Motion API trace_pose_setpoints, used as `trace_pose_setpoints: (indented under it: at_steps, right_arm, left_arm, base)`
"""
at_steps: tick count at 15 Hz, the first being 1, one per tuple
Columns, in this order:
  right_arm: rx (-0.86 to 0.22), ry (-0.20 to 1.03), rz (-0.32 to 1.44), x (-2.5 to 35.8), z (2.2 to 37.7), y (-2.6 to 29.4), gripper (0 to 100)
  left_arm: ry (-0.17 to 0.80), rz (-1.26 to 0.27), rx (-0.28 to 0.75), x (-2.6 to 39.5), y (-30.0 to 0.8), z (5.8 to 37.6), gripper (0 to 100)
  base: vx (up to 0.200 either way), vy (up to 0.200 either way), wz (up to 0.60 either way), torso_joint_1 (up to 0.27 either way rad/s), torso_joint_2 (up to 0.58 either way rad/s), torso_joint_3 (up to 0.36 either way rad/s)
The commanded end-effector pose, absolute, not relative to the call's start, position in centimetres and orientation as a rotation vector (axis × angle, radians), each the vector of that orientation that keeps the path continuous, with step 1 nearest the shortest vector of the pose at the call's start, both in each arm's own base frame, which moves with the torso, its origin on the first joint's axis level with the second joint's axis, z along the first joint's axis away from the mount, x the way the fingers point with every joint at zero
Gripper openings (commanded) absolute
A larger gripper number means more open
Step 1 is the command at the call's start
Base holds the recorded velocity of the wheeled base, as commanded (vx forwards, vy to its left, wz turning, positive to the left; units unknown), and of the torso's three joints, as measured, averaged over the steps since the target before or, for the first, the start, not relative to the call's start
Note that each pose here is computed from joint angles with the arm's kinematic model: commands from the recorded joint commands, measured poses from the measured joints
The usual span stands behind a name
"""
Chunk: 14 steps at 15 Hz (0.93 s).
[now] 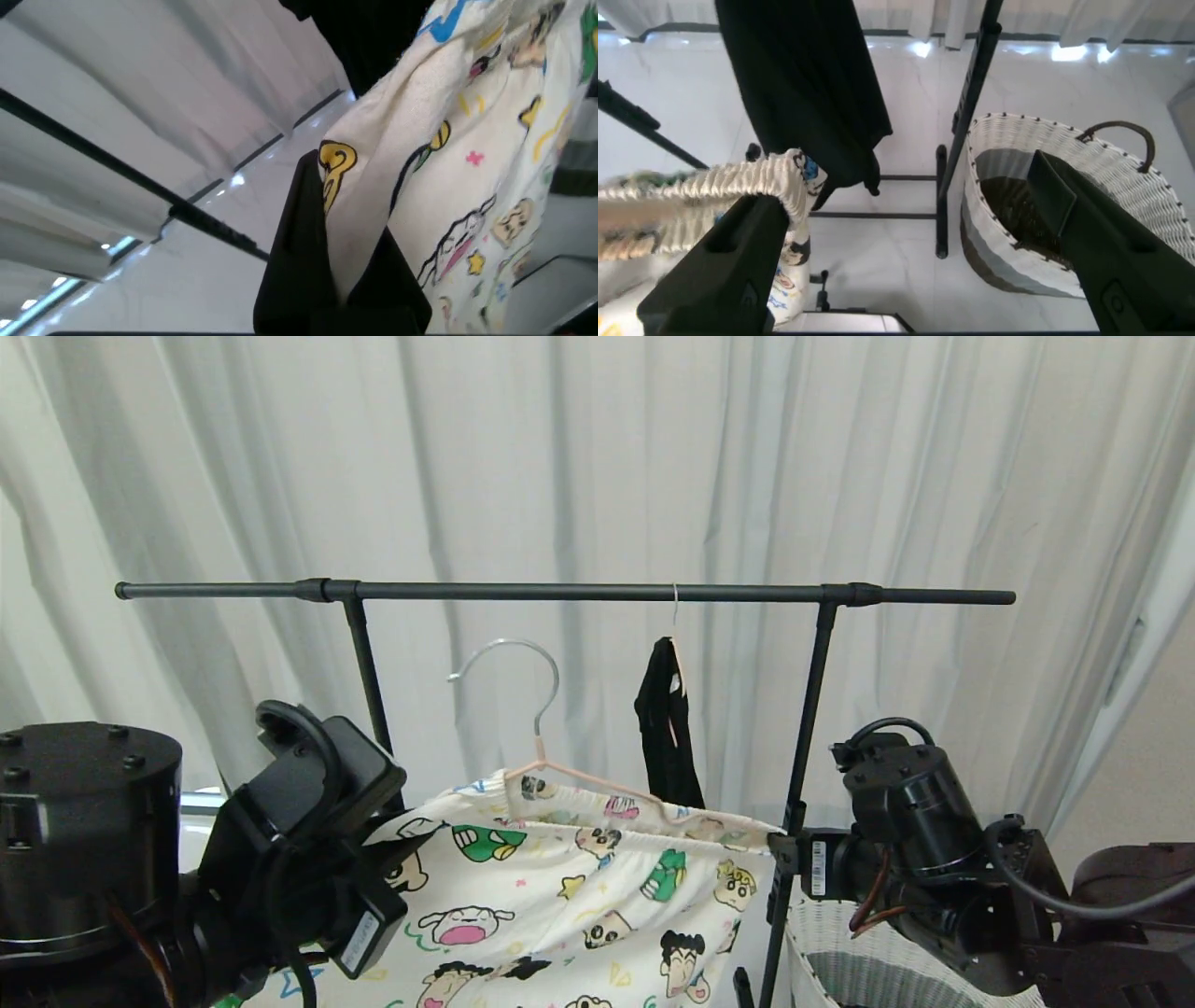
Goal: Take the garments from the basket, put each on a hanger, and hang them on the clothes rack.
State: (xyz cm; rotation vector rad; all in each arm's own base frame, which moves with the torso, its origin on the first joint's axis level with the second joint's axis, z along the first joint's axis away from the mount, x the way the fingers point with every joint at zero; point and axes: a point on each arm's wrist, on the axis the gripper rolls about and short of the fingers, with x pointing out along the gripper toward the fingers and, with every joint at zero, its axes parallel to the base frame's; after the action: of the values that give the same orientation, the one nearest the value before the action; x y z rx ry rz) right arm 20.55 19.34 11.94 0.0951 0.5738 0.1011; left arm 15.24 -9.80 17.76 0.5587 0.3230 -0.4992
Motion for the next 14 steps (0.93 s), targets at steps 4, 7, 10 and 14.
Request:
trace_pose_setpoints:
  at_steps: [4, 7, 10, 14]
  right_arm:
    - [0.101, 0.553, 0.114, 20.4, 12.7, 19.1, 100]
    - [0.073, 0.517, 0.262, 19.5, 15.1, 18.7, 100]
    - [-0.056, 0.421, 0.488, 17.7, 18.2, 17.4, 100]
    - [-0.174, 0.346, 0.667, 16.4, 19.6, 17.1, 100]
  left_arm:
    - [0.356, -0.461, 0.608, 15.5, -8.8, 17.0, 0]
    - [0.386, -0.465, 0.611, 15.6, -8.8, 16.3, 0]
    - [0.433, -0.415, 0.568, 16.8, -8.8, 15.8, 0]
    - [0.394, -0.461, 0.453, 16.9, -10.7, 15.6, 0]
  base:
    - [0.000, 0.000, 0.00, 0.000, 0.00, 0.000]
    - [0.000, 0.000, 0.00, 0.000, 0.00, 0.000]
    - [0.000, 0.000, 0.00, 0.000, 0.00, 0.000]
    - [0.000, 0.000, 0.00, 0.000, 0.00, 0.000]
